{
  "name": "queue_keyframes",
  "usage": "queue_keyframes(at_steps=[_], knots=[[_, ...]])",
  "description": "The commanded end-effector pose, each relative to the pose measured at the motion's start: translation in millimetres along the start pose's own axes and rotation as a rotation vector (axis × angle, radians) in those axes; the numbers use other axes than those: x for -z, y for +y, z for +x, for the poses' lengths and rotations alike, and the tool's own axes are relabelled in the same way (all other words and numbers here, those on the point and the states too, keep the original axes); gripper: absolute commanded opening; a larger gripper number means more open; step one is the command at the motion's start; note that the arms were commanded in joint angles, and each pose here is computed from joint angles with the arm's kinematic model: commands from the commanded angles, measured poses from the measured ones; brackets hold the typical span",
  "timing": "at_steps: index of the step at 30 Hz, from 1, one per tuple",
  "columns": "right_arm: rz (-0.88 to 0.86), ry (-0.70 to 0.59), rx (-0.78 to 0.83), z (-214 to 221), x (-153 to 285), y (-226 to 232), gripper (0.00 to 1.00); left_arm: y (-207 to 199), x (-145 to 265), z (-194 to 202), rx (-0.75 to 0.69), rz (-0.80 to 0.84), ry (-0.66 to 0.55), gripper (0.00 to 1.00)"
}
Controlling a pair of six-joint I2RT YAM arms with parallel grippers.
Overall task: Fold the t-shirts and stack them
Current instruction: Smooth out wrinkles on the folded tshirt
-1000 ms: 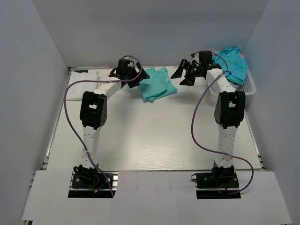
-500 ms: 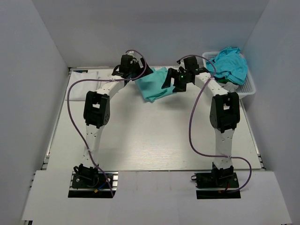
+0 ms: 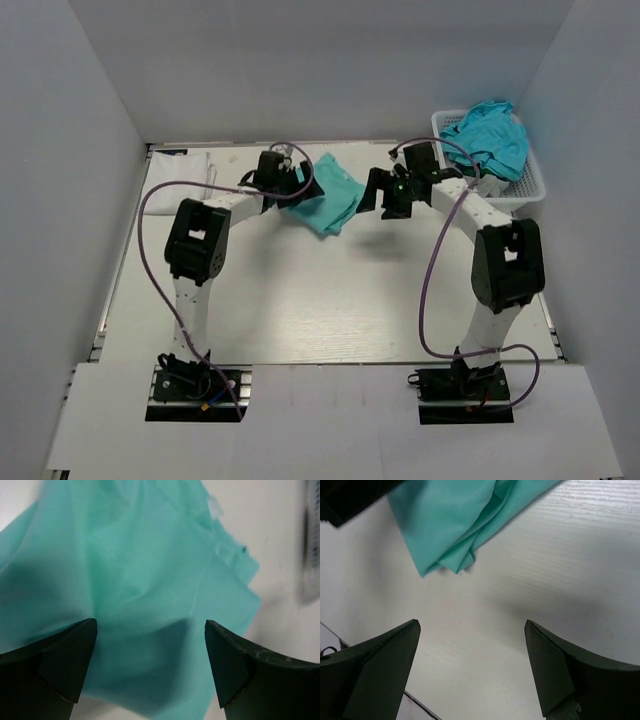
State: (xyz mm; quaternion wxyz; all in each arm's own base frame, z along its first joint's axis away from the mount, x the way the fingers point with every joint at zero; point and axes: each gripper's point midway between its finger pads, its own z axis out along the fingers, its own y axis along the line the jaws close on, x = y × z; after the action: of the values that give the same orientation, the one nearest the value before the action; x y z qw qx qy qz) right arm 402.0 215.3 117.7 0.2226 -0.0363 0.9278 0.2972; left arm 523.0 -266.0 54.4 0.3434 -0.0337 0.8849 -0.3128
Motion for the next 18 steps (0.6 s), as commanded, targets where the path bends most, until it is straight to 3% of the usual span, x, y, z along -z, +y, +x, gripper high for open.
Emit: queue_keyframes(at_steps=[1, 2, 3, 4, 6, 9, 13, 18], knots=[[0.015, -0.042, 0.074, 6.7, 14.6, 6.6, 0.91, 9.8, 48.2, 76.8, 0.047, -0.117, 0.165, 1.00], [0.022, -0.019, 0.080, 22.8, 18.6, 4.9, 0.91, 12.8, 61.4, 92.3, 0.098, -0.165, 0.190, 1.00], [0.027, -0.009, 0.092, 29.5, 19.4, 3.6, 0.91, 22.2, 78.1, 133.9, 0.129, -0.206, 0.267, 1.00], [0.026, -0.003, 0.099, 35.0, 20.2, 4.2, 0.91, 4.1, 100.1, 132.2, 0.132, -0.167, 0.247, 1.00], [0.021, 0.021, 0.156, 60.0, 27.3, 7.8, 0.91, 0.3, 134.7, 182.4, 0.185, -0.183, 0.333, 1.00], [0.001, 0.024, 0.247, 86.6, 33.6, 14.3, 0.91, -25.6, 191.2, 207.5, 0.184, -0.120, 0.327, 1.00], [-0.030, 0.033, 0.317, 124.2, 39.8, 21.9, 0.91, -19.0, 244.8, 191.5, 0.150, -0.201, 0.199, 1.00], [-0.062, -0.005, 0.423, 129.9, 39.8, 47.7, 0.91, -10.2, 298.3, 153.7, 0.162, -0.313, 0.006, 1.00]])
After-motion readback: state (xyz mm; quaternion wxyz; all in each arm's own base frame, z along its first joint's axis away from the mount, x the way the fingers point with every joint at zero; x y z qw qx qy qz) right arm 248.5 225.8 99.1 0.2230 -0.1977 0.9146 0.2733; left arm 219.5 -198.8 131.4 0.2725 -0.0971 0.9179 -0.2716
